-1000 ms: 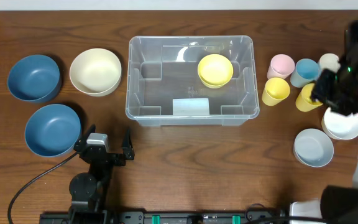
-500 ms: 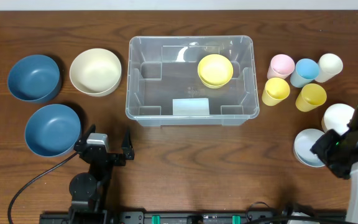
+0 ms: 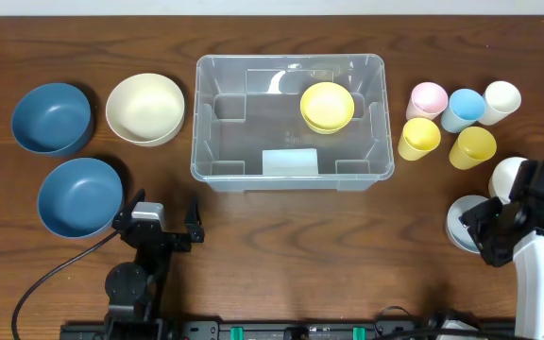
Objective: Pack container
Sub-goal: 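Grasp the light-grey bowl rim with the right gripper and lift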
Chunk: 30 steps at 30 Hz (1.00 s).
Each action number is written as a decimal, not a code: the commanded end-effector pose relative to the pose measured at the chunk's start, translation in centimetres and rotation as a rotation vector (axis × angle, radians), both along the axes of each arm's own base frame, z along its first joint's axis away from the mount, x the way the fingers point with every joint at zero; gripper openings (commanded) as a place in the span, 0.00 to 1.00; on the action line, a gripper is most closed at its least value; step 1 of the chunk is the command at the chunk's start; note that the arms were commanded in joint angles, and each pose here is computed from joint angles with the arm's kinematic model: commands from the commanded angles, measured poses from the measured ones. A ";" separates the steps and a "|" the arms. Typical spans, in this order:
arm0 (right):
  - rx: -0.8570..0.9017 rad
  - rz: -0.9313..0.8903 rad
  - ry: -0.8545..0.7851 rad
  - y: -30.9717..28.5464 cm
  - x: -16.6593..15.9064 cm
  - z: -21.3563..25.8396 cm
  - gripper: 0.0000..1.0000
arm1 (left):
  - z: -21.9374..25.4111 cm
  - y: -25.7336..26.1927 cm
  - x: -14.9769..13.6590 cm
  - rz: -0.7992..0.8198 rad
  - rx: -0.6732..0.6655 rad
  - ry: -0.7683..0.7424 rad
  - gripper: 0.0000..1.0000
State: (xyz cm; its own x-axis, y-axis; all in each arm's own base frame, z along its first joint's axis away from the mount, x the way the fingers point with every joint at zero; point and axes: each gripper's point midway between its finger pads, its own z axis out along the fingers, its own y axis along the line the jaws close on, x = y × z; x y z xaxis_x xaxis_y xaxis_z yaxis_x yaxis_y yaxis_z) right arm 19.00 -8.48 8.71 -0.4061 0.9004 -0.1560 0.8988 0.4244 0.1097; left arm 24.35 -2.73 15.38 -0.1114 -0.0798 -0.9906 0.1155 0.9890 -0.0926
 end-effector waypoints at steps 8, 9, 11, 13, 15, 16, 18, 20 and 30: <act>-0.057 -0.117 0.105 -1.8 -1.4 -3.8 0.52 | -1.5 -0.1 -0.1 -0.012 0.015 0.044 0.98; -0.054 -0.120 0.108 -1.8 -1.4 -4.1 0.52 | -1.5 -0.1 -0.1 -0.012 0.015 0.044 0.98; -0.052 -0.126 0.113 -1.8 -1.6 -4.7 0.51 | -1.5 -0.1 -0.1 -0.012 0.015 0.044 0.98; -0.051 -0.132 0.115 -1.9 -1.9 -5.2 0.51 | -1.5 -0.1 -0.1 -0.012 0.015 0.044 0.98; -0.052 -0.139 0.114 -2.0 -2.1 -5.7 0.49 | -1.5 -0.1 -0.1 -0.012 0.015 0.044 0.98; -0.053 -0.142 0.112 -2.0 -2.1 -5.9 0.48 | -1.5 -0.1 -0.1 -0.012 0.015 0.044 0.98; -0.056 -0.146 0.102 -2.1 -2.1 -6.3 0.43 | -1.5 -0.1 -0.1 -0.012 0.015 0.044 0.98; -0.059 -0.147 0.093 -2.1 -2.0 -6.6 0.27 | -1.5 -0.1 -0.1 -0.012 0.015 0.044 0.98; -0.061 -0.125 0.097 -2.0 -2.3 -7.3 0.01 | -1.5 -0.1 -0.1 -0.012 0.015 0.044 0.98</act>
